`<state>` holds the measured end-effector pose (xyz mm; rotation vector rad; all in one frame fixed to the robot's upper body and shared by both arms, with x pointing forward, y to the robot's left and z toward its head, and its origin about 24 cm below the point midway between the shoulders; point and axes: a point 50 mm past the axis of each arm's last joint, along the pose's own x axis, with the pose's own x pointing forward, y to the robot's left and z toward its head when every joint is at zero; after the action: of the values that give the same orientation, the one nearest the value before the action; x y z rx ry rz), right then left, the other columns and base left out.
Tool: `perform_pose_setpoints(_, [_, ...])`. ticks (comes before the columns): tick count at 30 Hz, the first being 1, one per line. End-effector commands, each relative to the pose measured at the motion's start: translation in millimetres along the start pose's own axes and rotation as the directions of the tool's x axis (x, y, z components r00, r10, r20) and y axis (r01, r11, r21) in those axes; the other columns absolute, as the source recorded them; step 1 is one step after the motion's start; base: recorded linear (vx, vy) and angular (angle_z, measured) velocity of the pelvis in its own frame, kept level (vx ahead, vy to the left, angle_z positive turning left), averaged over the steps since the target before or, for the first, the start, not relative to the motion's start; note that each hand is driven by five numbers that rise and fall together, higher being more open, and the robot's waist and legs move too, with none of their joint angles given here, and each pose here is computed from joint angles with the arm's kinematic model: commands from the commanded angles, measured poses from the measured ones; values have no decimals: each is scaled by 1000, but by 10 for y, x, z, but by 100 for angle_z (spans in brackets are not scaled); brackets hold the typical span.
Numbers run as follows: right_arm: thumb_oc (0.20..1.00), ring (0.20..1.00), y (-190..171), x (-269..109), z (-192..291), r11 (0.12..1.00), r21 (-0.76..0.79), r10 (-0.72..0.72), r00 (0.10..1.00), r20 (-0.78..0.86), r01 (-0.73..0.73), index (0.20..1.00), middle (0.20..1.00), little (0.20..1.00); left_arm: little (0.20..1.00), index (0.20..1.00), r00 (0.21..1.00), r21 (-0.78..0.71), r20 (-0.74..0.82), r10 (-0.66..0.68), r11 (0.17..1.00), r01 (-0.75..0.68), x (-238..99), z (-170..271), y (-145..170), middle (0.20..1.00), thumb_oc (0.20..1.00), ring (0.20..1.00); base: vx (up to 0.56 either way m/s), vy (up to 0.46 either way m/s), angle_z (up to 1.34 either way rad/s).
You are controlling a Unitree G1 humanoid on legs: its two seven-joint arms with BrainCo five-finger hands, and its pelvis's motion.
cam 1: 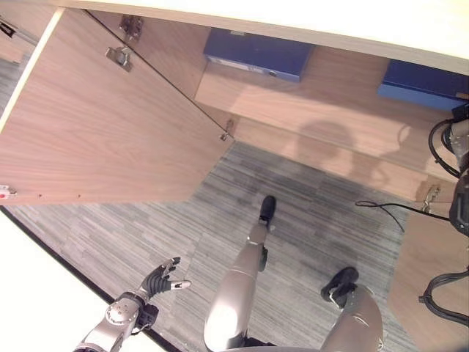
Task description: Put the empty folder in the office cabinet
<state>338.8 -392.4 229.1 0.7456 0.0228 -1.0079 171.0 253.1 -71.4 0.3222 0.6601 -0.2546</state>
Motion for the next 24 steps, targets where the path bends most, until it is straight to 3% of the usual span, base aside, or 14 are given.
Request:
perform_pose_setpoints(1, [1000,1000,-62,-83,643,999,33,-3,989,147,-2,1000,1000,1000,1000,1000,997,80,-68,38,996,-32,-27,-66,218,1000,1000,1000,16,-24,7])
perform_pose_setpoints(4, [1000,1000,-154,-55,643,997,52,-56,989,138,50,1000,1000,1000,1000,1000,997,76,-67,37,997,-31,-21,-52,217,1000,1000,1000,18,-44,13])
perform_pose_setpoints(5, [1000,1000,-190,-24,569,997,-19,-66,990,124,69,1000,1000,1000,1000,1000,998,70,-63,27,997,-22,-15,-41,194,1000,1000,1000,6,-36,17])
perform_pose_setpoints(18, [1000,1000,-440,129,303,992,-71,-98,993,72,103,1000,1000,1000,1000,1000,994,9,-107,-13,1000,14,-33,-166,62,1000,1000,1000,5,-6,10])
perform_pose_setpoints(21, [1000,1000,-457,189,58,997,13,-77,996,33,77,1000,1000,1000,1000,1000,994,-18,-107,-17,1000,15,-12,-183,2,1000,1000,1000,36,37,13])
perform_pose_setpoints(24, [1000,1000,-635,268,-513,991,76,-100,992,-78,106,1000,1000,1000,1000,1000,992,-55,-123,1,998,-8,41,-223,-39,1000,1000,1000,56,85,6])
